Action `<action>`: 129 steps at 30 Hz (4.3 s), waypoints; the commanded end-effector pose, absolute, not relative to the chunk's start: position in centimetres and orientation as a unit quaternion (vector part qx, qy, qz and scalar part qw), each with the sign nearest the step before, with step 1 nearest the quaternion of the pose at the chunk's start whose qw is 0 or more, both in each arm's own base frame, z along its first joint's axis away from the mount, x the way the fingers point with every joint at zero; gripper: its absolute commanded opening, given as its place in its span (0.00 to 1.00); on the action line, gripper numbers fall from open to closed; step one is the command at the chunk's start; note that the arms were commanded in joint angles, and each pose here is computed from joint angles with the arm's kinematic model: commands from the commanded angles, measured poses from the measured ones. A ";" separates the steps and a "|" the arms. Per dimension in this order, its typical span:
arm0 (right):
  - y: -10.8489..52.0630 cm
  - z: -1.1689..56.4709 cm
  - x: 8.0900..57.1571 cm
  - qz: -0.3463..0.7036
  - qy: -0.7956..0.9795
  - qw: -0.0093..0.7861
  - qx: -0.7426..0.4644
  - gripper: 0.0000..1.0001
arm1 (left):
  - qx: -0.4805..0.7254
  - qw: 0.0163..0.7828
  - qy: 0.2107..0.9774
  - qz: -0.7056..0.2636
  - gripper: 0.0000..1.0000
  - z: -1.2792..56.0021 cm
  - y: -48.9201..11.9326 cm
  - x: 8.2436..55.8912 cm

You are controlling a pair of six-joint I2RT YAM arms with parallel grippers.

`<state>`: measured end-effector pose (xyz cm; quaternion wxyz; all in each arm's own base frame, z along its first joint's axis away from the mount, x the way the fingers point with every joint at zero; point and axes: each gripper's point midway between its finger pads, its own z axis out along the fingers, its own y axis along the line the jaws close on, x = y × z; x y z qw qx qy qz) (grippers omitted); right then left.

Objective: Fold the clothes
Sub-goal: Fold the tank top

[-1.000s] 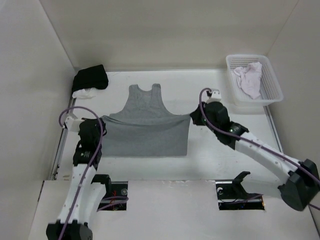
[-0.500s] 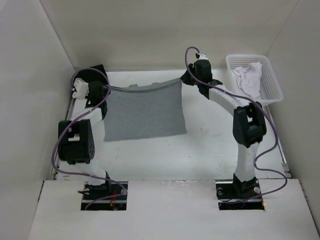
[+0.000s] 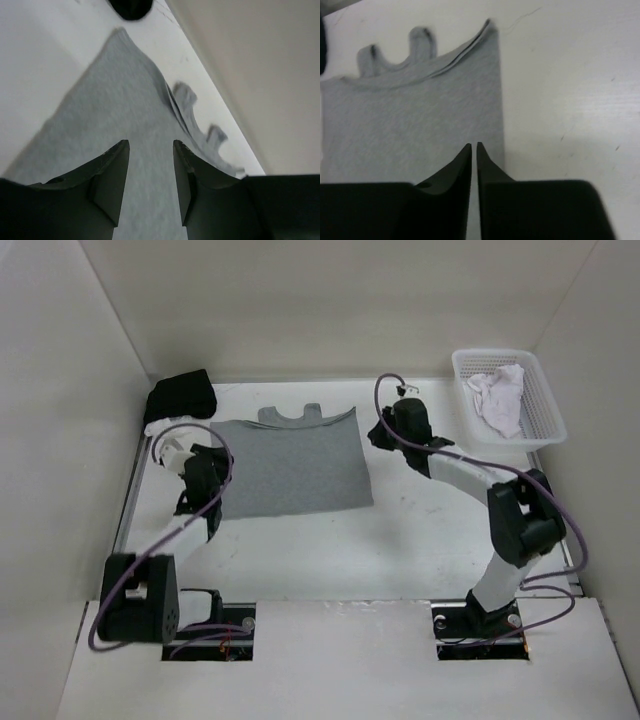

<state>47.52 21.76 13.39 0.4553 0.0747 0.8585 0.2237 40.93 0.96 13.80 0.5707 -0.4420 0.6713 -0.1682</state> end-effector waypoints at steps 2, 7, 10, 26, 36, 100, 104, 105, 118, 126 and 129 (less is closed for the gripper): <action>23.9 16.5 42.8 0.274 0.820 0.496 0.077 0.02 | -0.435 0.563 0.682 -0.168 0.39 11.4 0.2 34.6; 22.5 13.3 36.7 0.270 0.831 0.478 0.088 0.12 | -0.475 0.507 0.700 -0.166 0.44 7.2 1.6 28.2; 21.4 10.9 34.6 0.262 0.843 0.459 0.101 0.33 | -0.496 0.490 0.695 -0.176 0.49 6.6 2.3 27.0; 22.1 6.3 33.6 0.312 0.851 0.400 0.135 0.49 | -0.532 0.423 0.695 -0.235 0.42 3.6 2.6 27.8; 22.7 4.9 33.7 0.314 0.857 0.372 0.166 0.49 | -0.532 0.415 0.703 -0.224 0.10 2.6 3.0 28.4; 11.9 40.8 15.0 0.394 0.679 0.614 0.081 0.05 | -0.279 0.686 0.543 -0.395 0.00 42.2 -4.3 17.0; 14.2 37.8 16.3 0.345 0.695 0.627 0.072 0.07 | -0.324 0.633 0.602 -0.362 0.00 34.6 -4.1 21.8; 15.0 37.0 17.1 0.331 0.701 0.628 0.066 0.07 | -0.337 0.618 0.616 -0.352 0.00 32.4 -4.0 23.2; 14.9 21.5 44.3 0.301 0.789 0.512 0.156 0.04 | -0.401 0.522 0.697 -0.285 0.01 18.0 -5.0 44.0; 13.0 21.4 53.3 0.282 0.802 0.498 0.170 0.04 | -0.382 0.510 0.709 -0.300 0.01 18.0 -5.5 52.7; 12.7 21.1 53.0 0.278 0.805 0.496 0.171 0.04 | -0.377 0.520 0.705 -0.300 0.02 19.0 -5.4 52.1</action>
